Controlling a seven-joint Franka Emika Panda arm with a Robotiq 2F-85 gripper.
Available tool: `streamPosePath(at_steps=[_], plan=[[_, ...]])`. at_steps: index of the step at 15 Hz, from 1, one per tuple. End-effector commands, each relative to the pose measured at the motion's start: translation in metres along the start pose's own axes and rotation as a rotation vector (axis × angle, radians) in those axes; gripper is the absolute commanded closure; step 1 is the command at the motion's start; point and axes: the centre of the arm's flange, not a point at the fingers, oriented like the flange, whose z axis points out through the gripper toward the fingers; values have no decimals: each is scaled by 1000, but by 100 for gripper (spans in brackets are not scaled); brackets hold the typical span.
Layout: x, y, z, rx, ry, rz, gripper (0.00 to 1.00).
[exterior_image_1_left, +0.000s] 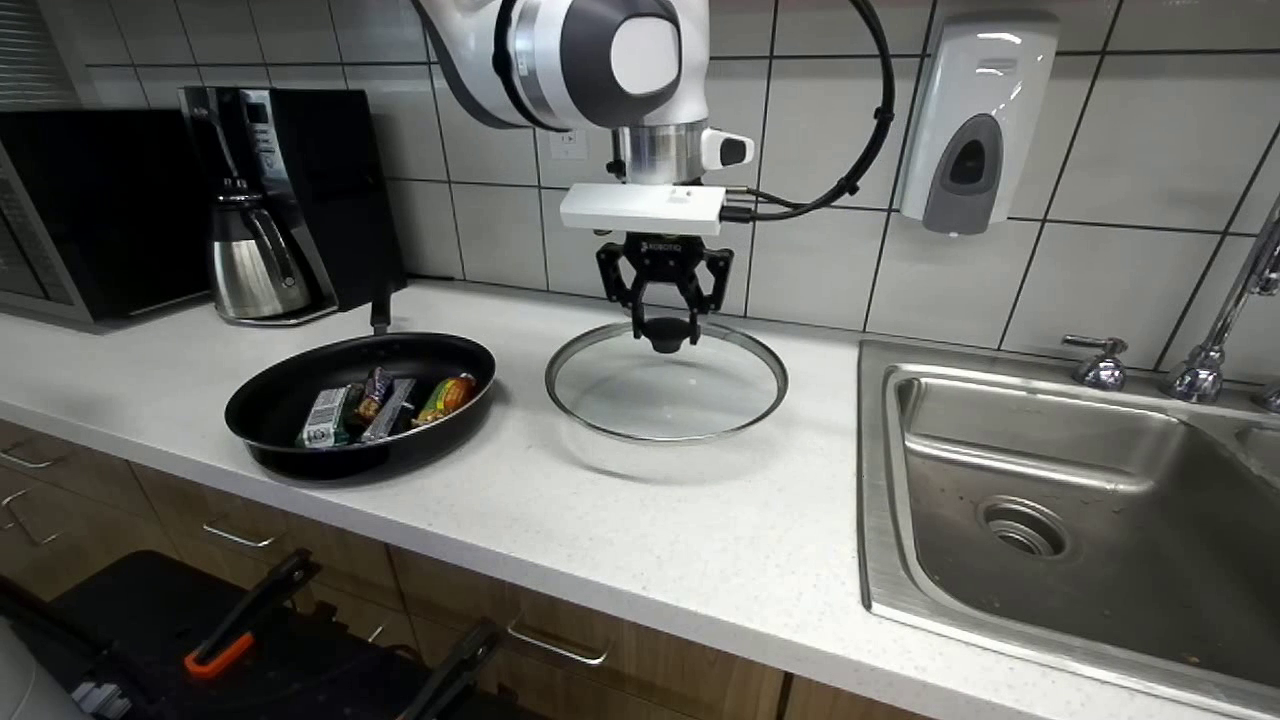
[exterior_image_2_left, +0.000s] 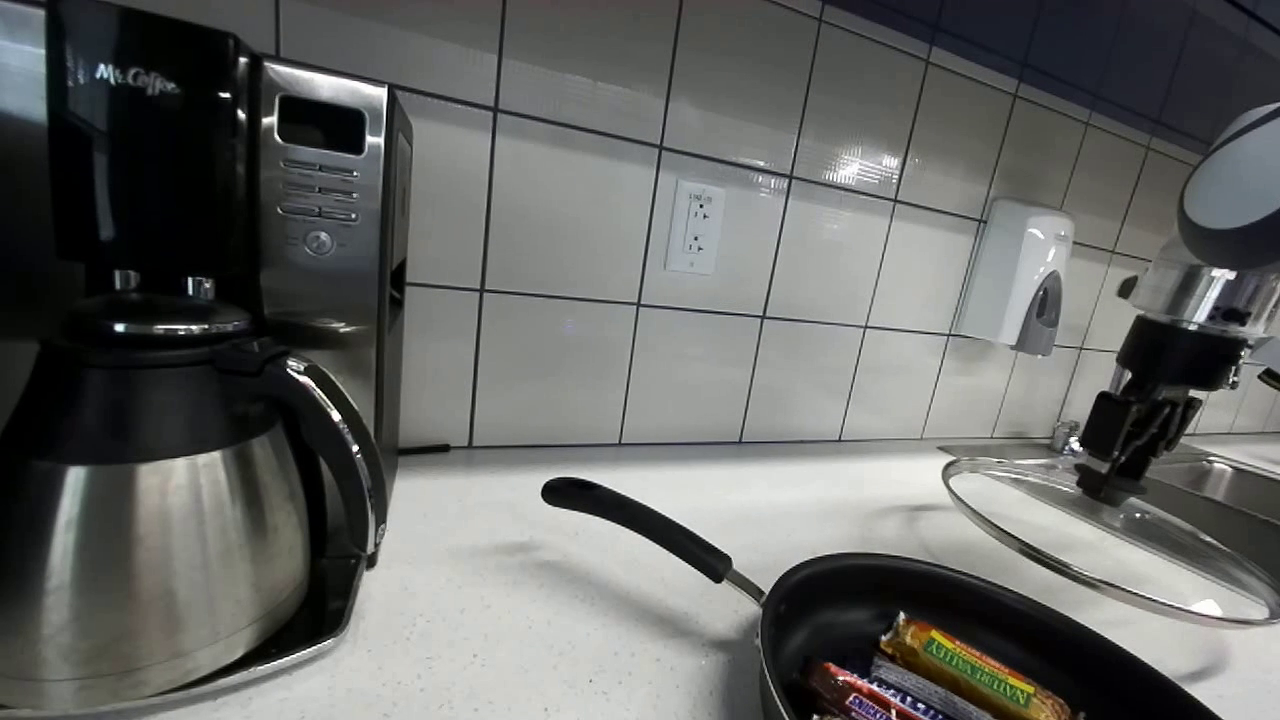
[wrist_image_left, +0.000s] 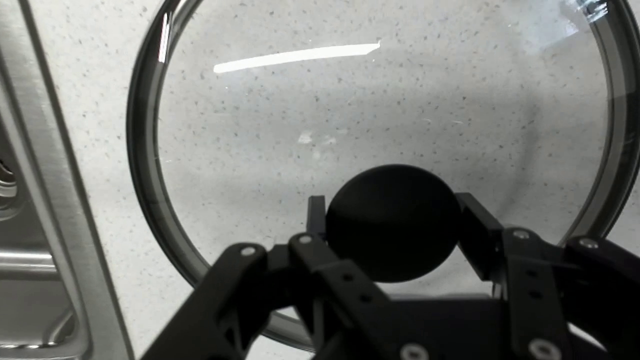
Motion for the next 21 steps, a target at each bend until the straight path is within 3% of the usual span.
streamPosePath(at_steps=[1,10,21], plan=[[4,-22,-34,6,3,-115,61],[23,-100,-34,-28,-93,-328,61],[30,-188,-44,-36,-73,-501,61]])
